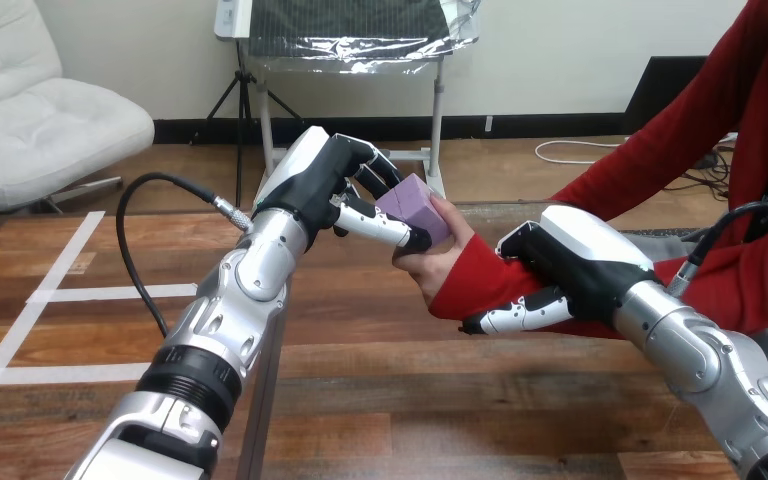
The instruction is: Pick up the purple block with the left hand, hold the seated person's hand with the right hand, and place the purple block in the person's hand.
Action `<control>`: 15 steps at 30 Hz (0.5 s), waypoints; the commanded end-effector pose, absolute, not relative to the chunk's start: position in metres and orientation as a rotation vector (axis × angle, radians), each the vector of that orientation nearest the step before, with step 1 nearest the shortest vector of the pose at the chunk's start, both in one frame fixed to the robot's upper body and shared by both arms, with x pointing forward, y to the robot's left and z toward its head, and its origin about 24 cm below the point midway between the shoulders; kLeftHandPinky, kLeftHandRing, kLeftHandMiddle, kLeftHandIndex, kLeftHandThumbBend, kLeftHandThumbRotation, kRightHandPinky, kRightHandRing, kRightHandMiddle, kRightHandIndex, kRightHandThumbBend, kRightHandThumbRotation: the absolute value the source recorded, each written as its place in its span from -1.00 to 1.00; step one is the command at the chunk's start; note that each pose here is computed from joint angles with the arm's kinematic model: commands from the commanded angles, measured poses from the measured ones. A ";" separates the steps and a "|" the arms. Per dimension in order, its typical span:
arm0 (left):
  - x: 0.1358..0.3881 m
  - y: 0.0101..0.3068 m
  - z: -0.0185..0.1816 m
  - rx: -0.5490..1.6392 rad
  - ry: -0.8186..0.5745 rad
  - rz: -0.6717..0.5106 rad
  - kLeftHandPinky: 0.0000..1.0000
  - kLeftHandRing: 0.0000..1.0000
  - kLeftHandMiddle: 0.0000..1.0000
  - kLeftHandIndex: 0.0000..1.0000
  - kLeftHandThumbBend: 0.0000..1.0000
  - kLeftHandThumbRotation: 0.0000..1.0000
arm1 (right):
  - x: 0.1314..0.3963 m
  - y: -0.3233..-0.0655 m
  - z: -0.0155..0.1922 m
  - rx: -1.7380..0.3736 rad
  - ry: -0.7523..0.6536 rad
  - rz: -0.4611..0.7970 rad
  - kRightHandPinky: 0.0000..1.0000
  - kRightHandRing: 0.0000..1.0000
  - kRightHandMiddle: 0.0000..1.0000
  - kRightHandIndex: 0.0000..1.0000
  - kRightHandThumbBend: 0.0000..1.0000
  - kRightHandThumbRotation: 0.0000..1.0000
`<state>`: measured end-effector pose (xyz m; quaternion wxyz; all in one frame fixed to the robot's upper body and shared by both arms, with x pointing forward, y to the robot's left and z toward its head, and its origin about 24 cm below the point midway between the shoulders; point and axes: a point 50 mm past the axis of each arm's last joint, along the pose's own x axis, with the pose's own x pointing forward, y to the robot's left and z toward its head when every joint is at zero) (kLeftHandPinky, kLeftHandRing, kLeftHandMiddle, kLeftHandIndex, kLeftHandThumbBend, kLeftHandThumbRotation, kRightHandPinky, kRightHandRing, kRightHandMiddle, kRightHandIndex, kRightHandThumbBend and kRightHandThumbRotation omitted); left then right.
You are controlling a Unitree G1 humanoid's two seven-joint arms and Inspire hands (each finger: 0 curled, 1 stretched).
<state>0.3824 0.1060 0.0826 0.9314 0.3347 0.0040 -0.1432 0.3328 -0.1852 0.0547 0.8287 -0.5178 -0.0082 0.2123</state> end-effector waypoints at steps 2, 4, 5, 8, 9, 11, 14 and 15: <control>0.388 0.074 0.107 0.692 -0.086 -0.366 -0.70 -0.57 -0.39 -0.17 0.50 -1.00 | 0.353 -0.140 0.117 -1.052 -0.305 0.448 -0.36 -0.31 -0.25 -0.20 0.49 -0.13; 0.388 0.074 0.107 0.696 -0.084 -0.367 -0.70 -0.56 -0.38 -0.17 0.50 -1.00 | 0.353 -0.140 0.117 -1.050 -0.306 0.448 -0.36 -0.30 -0.24 -0.20 0.49 -0.12; 0.387 0.074 0.106 0.700 -0.083 -0.368 -0.70 -0.56 -0.38 -0.17 0.50 -1.00 | 0.353 -0.140 0.118 -1.050 -0.307 0.448 -0.36 -0.30 -0.24 -0.20 0.49 -0.12; 0.387 0.073 0.105 0.703 -0.082 -0.369 -0.70 -0.56 -0.38 -0.17 0.51 -1.00 | 0.353 -0.139 0.119 -1.050 -0.309 0.448 -0.36 -0.30 -0.24 -0.20 0.48 -0.12; 0.387 0.073 0.105 0.702 -0.081 -0.370 -0.71 -0.57 -0.39 -0.17 0.51 -1.00 | 0.353 -0.139 0.120 -1.049 -0.308 0.448 -0.35 -0.30 -0.23 -0.20 0.48 -0.12; 0.387 0.073 0.104 0.698 -0.079 -0.373 -0.72 -0.58 -0.40 -0.17 0.51 -1.00 | 0.353 -0.139 0.121 -1.049 -0.309 0.447 -0.35 -0.30 -0.23 -0.19 0.48 -0.12; 0.386 0.073 0.103 0.695 -0.077 -0.378 -0.73 -0.60 -0.42 -0.17 0.50 -1.00 | 0.354 -0.139 0.122 -1.048 -0.310 0.445 -0.35 -0.30 -0.23 -0.20 0.47 -0.13; 0.386 0.073 0.103 0.696 -0.078 -0.379 -0.74 -0.61 -0.43 -0.17 0.50 -1.00 | 0.354 -0.139 0.122 -1.047 -0.311 0.445 -0.36 -0.30 -0.23 -0.20 0.48 -0.14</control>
